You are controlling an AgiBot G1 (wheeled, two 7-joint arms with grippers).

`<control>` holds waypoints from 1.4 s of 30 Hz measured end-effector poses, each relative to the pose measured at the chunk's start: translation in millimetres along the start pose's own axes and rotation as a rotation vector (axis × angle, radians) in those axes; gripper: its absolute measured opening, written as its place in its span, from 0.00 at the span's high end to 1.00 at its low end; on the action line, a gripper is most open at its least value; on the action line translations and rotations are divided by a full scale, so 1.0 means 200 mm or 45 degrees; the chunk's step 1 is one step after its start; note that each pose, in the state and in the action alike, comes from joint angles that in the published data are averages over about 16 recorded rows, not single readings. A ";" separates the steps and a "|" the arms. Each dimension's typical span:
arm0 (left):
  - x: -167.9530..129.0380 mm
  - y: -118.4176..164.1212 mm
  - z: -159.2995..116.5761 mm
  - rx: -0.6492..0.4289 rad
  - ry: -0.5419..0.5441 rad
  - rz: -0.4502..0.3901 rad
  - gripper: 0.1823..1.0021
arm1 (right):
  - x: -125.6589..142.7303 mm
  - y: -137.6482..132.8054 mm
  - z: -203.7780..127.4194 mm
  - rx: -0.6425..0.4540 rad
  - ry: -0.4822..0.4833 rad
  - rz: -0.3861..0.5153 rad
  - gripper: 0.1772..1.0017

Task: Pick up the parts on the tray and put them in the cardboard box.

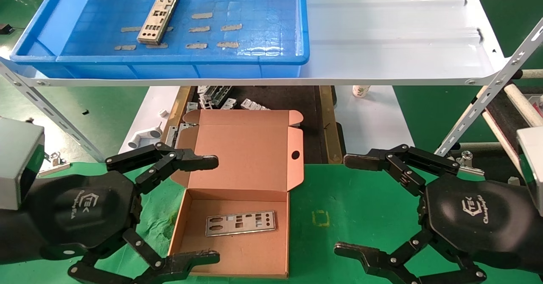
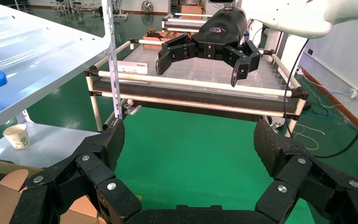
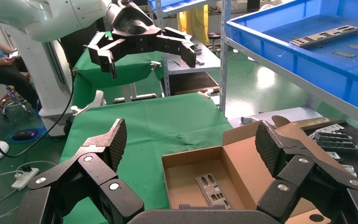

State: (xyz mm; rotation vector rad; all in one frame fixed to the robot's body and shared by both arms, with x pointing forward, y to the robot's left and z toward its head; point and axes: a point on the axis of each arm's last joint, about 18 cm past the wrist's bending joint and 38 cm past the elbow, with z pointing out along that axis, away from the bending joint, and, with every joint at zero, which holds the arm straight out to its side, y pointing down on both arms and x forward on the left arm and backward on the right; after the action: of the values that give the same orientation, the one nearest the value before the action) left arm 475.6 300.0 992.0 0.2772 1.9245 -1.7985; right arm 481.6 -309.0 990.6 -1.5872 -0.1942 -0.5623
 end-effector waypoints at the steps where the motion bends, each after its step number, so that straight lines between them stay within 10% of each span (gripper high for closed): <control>1: 0.00 0.00 0.00 0.000 0.000 0.000 0.00 | 0.00 0.00 0.00 0.000 0.000 0.000 0.00; 25: -0.07 -0.01 0.00 0.019 -0.071 0.000 0.00 | 0.00 0.00 0.00 0.000 0.000 0.000 0.01; 42: -0.82 -0.16 0.02 0.040 -0.625 0.117 0.00 | 0.00 0.00 0.00 0.000 0.000 0.000 0.22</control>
State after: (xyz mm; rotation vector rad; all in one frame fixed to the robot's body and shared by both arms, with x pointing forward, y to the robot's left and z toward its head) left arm 602.8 322.3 1098.3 -0.0645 1.5145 -1.6481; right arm 481.6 -309.0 990.6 -1.5872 -0.1943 -0.5623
